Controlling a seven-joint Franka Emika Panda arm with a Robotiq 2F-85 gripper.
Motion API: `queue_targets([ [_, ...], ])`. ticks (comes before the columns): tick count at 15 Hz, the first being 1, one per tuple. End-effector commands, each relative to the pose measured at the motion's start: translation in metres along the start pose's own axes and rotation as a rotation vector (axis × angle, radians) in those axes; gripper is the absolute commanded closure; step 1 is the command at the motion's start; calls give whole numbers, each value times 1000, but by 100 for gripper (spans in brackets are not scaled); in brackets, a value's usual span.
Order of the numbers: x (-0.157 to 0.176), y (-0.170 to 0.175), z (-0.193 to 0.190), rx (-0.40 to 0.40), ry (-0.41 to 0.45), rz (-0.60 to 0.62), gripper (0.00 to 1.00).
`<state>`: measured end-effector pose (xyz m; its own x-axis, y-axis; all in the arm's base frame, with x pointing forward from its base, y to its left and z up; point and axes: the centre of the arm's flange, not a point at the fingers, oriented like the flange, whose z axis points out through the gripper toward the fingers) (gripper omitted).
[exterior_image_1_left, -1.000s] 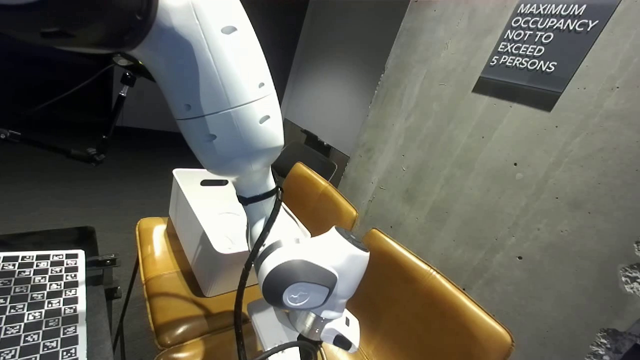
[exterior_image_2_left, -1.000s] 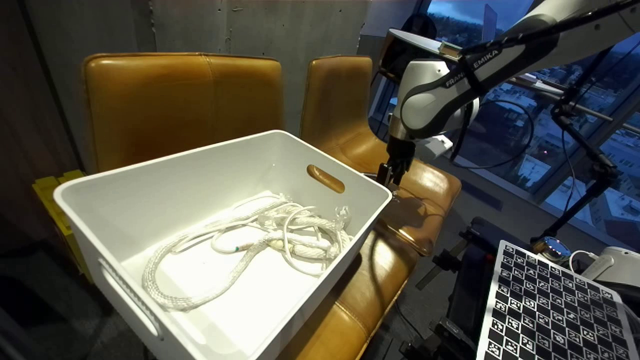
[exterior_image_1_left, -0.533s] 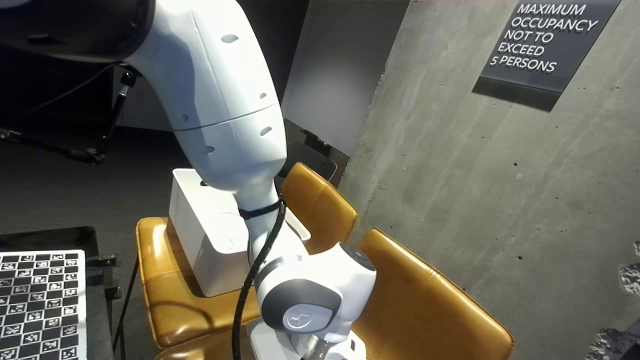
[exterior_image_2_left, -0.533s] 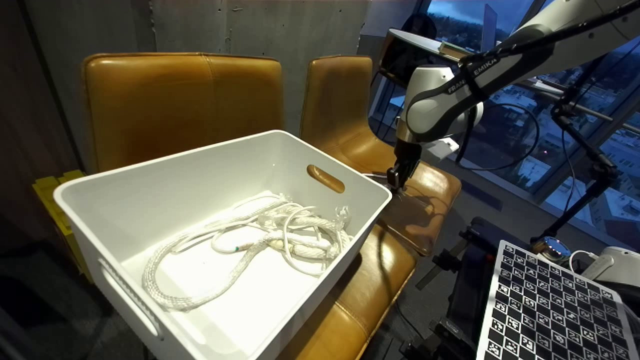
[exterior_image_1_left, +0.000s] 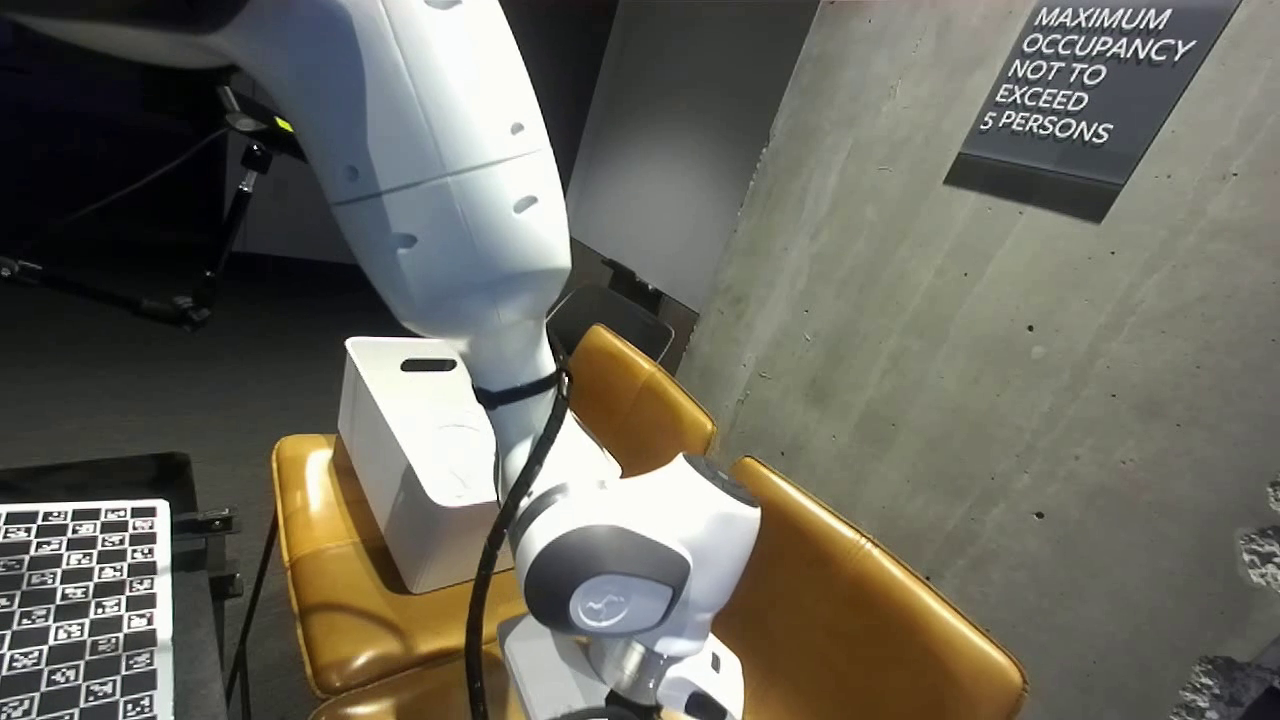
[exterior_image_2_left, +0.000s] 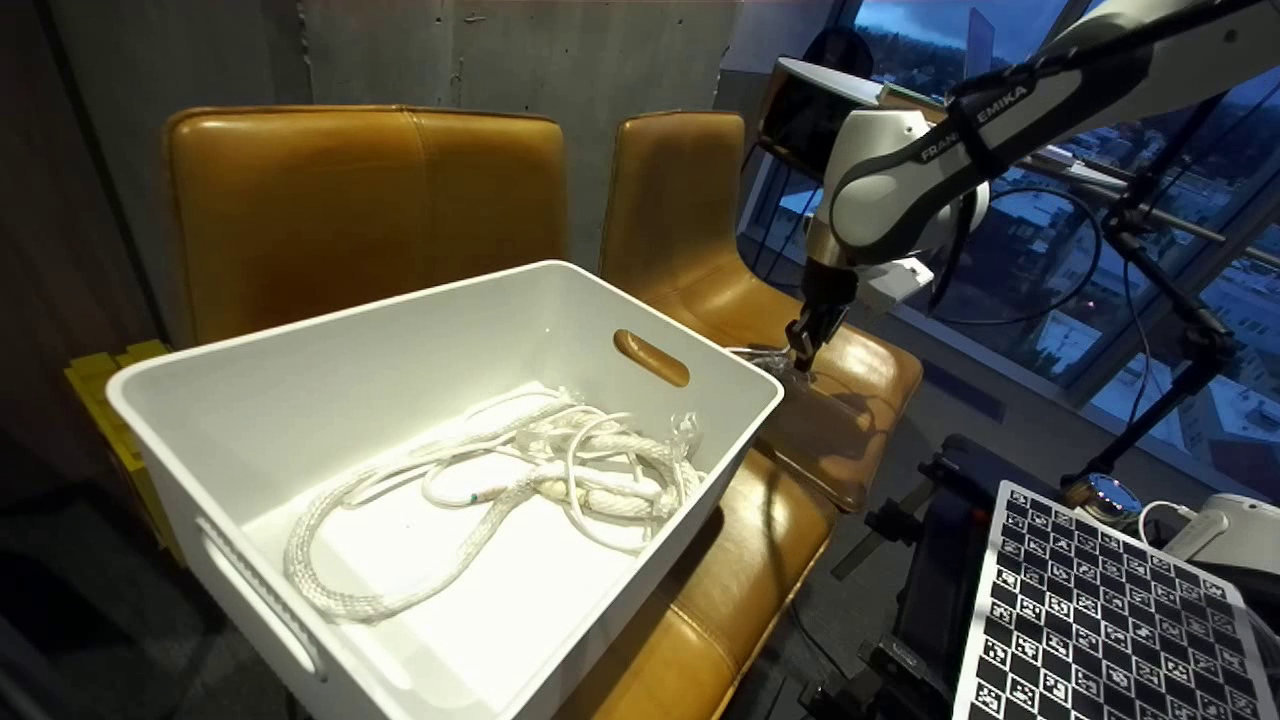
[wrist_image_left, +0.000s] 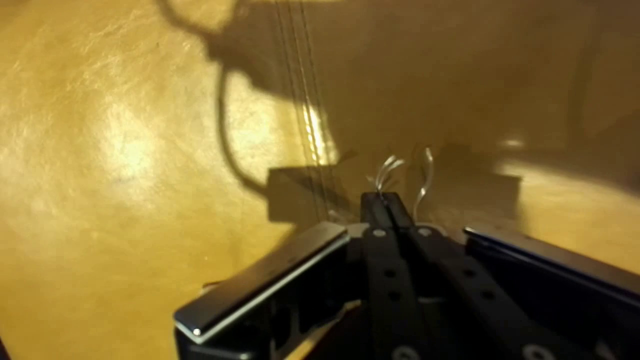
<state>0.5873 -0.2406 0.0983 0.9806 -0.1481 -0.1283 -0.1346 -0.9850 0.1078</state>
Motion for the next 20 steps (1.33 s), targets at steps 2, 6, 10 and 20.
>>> queue_targets([
  [2,-19,-62,-97,6,110,-61,99],
  [6,-24,-128,-181,39,235,-138,99],
  [10,-40,-202,-264,68,339,-201,99],
  [20,-136,-358,-373,127,333,-309,99],
])
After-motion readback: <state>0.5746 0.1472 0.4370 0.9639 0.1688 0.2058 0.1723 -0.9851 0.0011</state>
